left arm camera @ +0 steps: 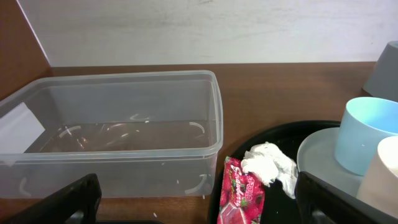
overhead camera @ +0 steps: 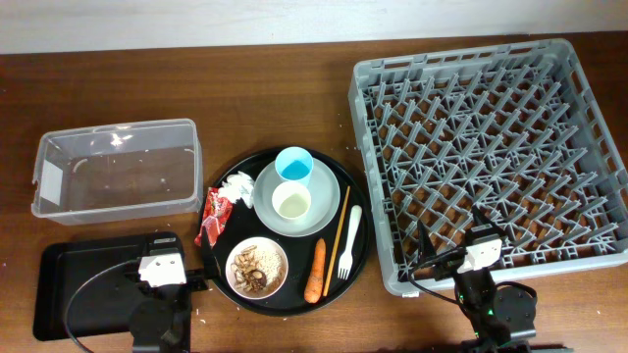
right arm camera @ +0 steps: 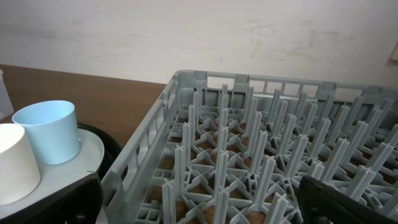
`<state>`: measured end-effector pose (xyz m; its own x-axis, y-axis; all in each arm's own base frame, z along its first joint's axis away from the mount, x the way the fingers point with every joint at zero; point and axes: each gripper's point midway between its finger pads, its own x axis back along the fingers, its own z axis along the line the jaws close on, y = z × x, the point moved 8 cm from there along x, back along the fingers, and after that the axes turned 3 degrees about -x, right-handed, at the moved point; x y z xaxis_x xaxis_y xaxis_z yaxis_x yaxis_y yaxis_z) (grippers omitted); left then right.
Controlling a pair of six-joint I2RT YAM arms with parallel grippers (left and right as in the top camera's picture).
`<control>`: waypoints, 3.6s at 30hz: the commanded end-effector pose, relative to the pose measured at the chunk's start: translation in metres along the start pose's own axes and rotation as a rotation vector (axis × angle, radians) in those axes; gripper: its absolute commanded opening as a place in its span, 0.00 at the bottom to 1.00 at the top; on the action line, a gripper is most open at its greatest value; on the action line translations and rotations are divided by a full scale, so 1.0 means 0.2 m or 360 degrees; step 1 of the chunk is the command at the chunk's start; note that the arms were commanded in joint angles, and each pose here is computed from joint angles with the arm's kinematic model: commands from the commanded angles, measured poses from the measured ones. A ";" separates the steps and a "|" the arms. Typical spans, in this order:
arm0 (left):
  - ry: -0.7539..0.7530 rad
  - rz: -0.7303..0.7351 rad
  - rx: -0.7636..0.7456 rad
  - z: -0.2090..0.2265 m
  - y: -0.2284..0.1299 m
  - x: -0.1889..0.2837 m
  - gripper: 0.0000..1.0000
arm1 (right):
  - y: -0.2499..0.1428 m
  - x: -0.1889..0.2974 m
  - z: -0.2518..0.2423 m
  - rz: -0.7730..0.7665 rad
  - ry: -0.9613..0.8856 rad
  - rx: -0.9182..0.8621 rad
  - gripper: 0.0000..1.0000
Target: Sort waste into correct bins and load items into the dishwasher rack
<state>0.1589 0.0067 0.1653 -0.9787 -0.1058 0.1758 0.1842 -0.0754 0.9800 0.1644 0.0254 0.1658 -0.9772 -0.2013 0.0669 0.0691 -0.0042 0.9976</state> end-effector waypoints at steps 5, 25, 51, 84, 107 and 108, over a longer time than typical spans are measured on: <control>-0.0001 -0.0008 -0.0017 0.00 -0.01 0.00 0.99 | -0.01 0.00 0.00 0.0002 0.0000 0.0004 0.99; -0.0918 -0.0110 -0.0021 -0.25 0.03 0.08 0.99 | 0.00 0.01 0.10 0.0048 0.0356 -0.0513 0.99; -0.0430 0.0847 -0.0003 -0.03 1.13 0.05 0.99 | 0.35 -0.31 1.02 0.1555 0.0439 -0.0104 0.99; -0.0689 0.2094 -0.0013 -0.75 0.17 -0.84 0.61 | 0.66 -0.23 0.21 0.1634 -0.0182 -0.0600 0.81; -0.2517 0.0396 0.0414 -0.48 1.54 0.03 0.00 | 1.29 -0.18 0.64 0.0552 0.2160 -0.0466 0.77; -0.2521 0.0391 0.0411 -0.48 1.55 0.03 0.00 | 1.33 -0.16 0.65 0.0457 0.2264 -0.0398 0.78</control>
<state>0.2328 -0.1105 0.4502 -0.2018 0.9678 0.1505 0.4843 -0.0350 0.8742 0.2080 0.1580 0.4134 -0.1167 -0.9870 0.1108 0.4943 0.0391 0.8684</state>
